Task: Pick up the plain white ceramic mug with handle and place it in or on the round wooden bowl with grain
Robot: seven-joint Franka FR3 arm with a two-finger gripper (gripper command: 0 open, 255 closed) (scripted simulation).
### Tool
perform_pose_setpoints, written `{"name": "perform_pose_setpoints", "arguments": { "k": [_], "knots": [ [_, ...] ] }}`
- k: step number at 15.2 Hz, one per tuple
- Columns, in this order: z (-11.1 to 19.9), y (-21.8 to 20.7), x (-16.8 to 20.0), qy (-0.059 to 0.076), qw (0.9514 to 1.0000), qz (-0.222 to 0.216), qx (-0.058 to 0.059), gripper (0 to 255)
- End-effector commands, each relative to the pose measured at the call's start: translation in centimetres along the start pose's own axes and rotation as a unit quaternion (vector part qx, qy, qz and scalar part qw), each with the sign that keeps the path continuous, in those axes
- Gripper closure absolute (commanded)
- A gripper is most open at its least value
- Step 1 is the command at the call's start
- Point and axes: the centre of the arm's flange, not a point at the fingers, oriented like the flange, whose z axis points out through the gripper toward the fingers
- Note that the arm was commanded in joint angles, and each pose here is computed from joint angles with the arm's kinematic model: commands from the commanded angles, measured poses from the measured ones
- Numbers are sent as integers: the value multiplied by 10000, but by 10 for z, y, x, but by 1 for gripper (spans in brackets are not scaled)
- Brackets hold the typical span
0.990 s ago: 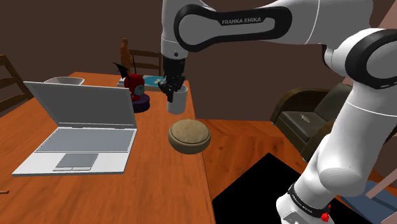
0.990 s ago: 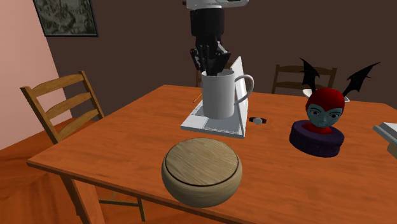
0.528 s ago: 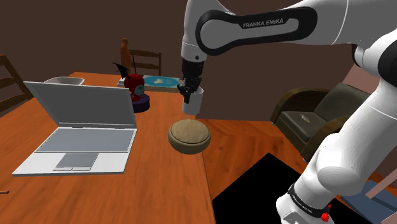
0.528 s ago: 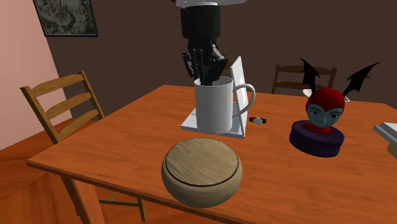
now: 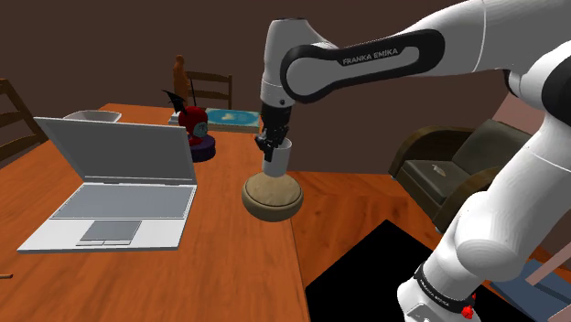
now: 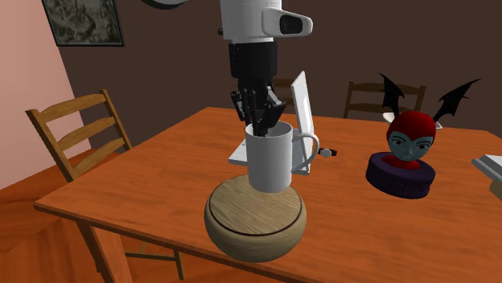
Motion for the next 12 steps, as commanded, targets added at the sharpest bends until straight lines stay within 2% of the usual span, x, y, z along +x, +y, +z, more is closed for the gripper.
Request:
{"name": "perform_pose_setpoints", "arguments": {
  "k": [1, 7, 12],
  "knots": [
    [10, -1, 0, 3, 10000, 1, 0, 255],
    [41, -2, -1, 3, 10000, 1, 0, 255],
    [41, -2, -1, 3, 10000, 1, 0, 255]
  ]
}}
